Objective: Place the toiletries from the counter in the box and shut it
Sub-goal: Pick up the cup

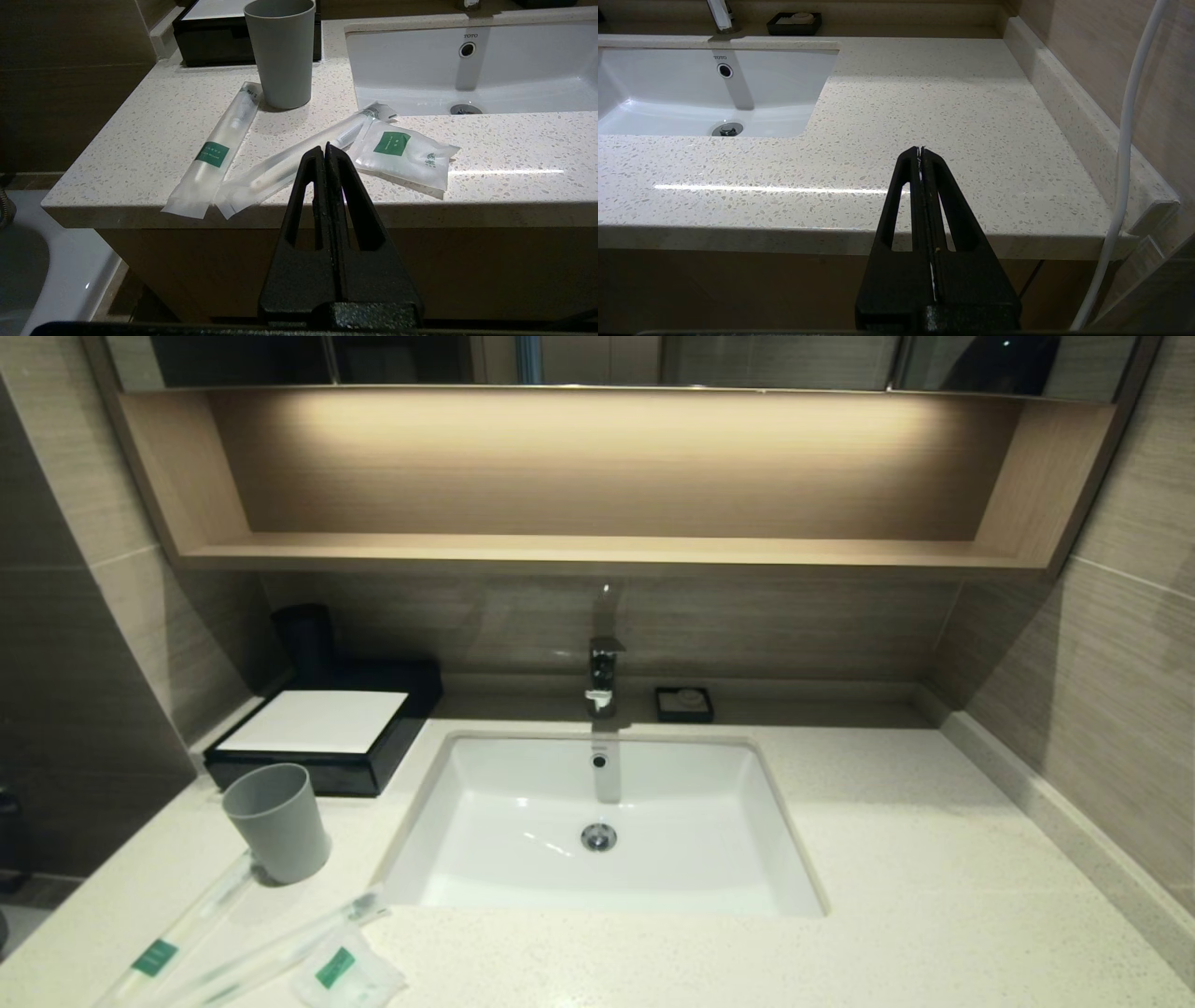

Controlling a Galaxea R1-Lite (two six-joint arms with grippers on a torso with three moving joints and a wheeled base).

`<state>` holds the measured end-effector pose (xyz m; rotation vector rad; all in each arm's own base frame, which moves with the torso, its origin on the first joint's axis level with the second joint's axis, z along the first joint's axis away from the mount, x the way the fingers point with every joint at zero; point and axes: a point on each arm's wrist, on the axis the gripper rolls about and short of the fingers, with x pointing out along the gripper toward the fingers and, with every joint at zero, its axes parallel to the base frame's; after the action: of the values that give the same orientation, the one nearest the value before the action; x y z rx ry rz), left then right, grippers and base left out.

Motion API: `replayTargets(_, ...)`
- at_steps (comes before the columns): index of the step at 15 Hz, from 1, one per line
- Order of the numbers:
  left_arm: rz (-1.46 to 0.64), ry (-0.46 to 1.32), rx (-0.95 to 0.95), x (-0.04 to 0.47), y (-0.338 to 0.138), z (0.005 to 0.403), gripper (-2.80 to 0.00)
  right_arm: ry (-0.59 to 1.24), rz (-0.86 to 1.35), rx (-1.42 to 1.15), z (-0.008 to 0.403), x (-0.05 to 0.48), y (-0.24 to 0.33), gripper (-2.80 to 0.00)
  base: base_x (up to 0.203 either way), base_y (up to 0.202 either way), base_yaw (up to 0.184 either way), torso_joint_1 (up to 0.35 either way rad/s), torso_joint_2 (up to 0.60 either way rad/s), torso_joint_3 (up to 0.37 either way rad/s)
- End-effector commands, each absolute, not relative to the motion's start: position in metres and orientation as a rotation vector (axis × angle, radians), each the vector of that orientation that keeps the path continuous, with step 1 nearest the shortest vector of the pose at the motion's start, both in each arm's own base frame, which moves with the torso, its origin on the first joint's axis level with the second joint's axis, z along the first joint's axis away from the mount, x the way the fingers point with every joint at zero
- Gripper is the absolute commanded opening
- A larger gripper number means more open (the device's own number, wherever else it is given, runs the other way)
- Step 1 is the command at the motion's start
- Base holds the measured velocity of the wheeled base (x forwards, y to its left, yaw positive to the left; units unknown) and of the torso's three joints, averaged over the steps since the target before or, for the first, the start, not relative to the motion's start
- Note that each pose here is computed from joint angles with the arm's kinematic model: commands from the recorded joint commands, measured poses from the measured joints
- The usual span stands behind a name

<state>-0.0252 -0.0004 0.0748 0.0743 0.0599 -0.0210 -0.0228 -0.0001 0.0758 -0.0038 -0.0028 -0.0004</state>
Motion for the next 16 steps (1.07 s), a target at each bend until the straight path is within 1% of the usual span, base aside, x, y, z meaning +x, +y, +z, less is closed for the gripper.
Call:
replayTargets(1,-0.022,0.059,0.074,-0.0253,-0.0004,0.0749,-2.8,-0.002,0.0,-0.005,0.0755,-0.0227,-0.0001,-2.8,0.0,0.0,0.0,0.0,0.0,0.0)
replayTargets(16,-0.031,0.053,0.078,-0.025,-0.0006,0.075,-2.8,-0.002,0.0,-0.006,0.0754,-0.0227,-0.0001,-2.8,0.0,0.0,0.0,0.0,0.0,0.0)
